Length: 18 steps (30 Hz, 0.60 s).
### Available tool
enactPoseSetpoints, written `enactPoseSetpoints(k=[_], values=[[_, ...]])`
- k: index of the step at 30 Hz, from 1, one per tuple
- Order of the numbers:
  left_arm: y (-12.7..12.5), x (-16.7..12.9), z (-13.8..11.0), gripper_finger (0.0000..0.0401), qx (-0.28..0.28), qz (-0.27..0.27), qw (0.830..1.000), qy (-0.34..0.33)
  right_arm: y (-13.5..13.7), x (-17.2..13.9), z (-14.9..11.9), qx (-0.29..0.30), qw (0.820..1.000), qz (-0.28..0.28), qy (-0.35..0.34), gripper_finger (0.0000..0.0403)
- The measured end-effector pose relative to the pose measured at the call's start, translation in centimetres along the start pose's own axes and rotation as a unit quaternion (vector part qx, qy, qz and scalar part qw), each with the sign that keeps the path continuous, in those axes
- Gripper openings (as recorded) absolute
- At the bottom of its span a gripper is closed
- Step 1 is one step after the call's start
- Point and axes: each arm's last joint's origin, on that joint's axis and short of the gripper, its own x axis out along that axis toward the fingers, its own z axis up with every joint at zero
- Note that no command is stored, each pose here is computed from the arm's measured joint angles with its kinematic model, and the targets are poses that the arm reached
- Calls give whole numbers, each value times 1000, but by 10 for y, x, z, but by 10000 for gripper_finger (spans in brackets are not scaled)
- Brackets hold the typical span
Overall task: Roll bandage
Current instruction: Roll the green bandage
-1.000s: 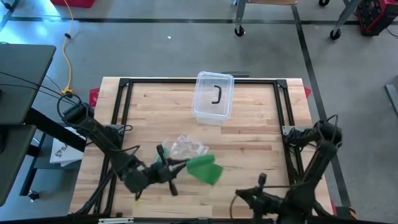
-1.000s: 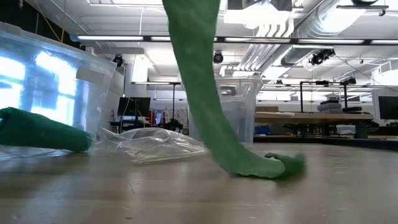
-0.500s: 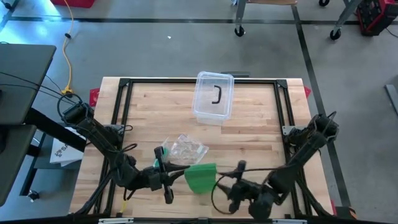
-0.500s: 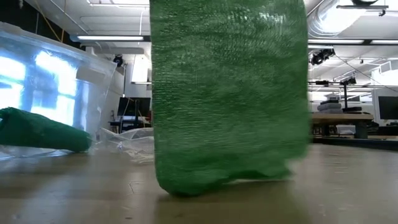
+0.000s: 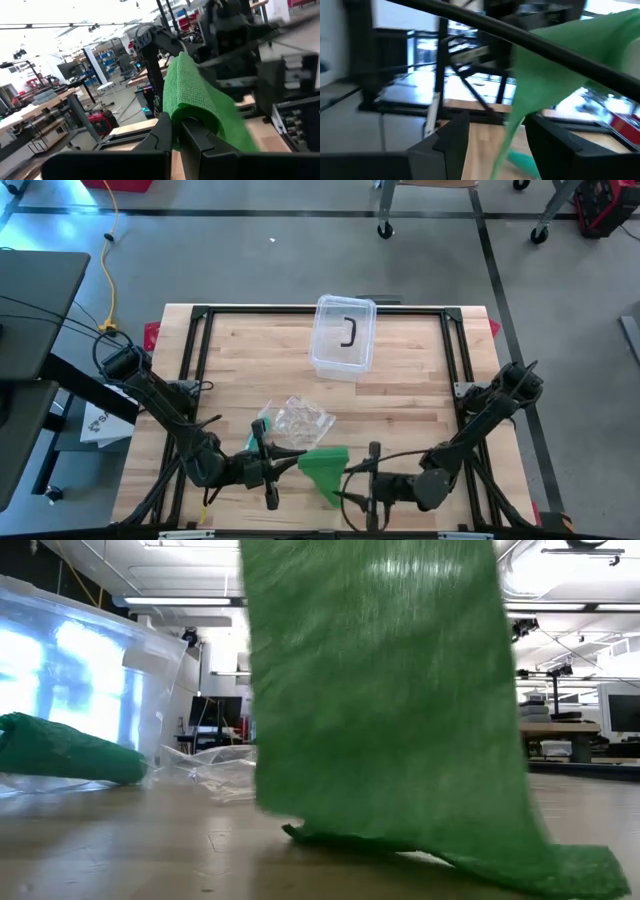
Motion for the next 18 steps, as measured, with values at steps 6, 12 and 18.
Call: enactPoseSetpoints(k=[6, 12, 18], values=[[0, 2, -2, 5, -11, -1, 1000, 2, -10, 12, 5, 39, 999, -16, 2, 124], [-7, -2, -15, 5, 31, -9, 998, 49, -5, 7, 9, 59, 998, 2, -10, 10], [-11, -5, -34, 5, 22, -18, 994, 108, 5, -18, 33, 93, 993, 40, -53, 2]])
